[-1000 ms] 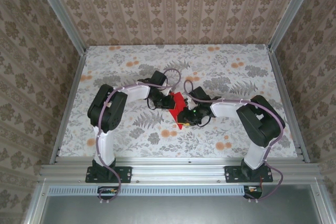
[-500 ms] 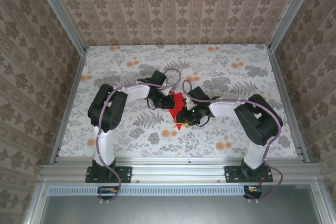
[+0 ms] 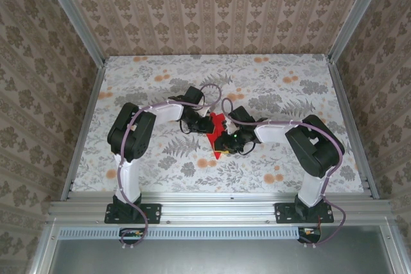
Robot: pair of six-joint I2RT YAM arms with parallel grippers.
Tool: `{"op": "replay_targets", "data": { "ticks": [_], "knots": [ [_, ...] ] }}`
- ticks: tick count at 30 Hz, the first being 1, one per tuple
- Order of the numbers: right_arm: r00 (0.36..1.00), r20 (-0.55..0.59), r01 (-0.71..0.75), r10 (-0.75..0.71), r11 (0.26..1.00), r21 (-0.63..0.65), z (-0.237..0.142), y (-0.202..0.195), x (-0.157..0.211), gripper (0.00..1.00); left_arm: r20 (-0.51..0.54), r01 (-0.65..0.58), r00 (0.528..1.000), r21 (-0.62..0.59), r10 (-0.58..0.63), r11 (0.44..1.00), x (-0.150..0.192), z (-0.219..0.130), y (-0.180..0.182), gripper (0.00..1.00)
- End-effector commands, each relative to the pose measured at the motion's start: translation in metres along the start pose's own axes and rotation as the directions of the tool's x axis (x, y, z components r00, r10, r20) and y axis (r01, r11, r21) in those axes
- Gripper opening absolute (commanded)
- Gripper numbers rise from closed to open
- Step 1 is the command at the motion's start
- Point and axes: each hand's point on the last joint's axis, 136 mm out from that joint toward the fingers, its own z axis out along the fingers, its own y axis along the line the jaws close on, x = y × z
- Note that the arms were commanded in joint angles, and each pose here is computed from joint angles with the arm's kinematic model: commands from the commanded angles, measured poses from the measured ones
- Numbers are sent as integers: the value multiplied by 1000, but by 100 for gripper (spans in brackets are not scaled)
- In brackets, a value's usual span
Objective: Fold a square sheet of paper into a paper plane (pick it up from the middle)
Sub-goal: Fourth fold the wing at the center of the table.
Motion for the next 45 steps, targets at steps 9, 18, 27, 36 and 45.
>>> {"op": "replay_targets", "data": {
  "ticks": [9,18,27,36,45],
  "knots": [
    [1000,6,13,-13,998,-54,5,19,-8,28,-128,47,990,-147,-66,988,46,28,51,8],
    [1000,-9,10,-11,999,-44,12,18,-6,28,-137,50,988,-151,-71,987,50,31,54,8],
    [1000,14,24,-24,1000,13,-4,11,-2,30,-137,48,988,-150,-69,987,49,30,54,8],
    [1000,4,7,-7,998,67,-6,-5,3,33,-136,45,988,-152,-66,987,48,28,54,8],
    [1000,-19,13,-12,999,34,2,4,2,34,-139,46,988,-154,-68,987,48,27,54,8]
  ]
}}
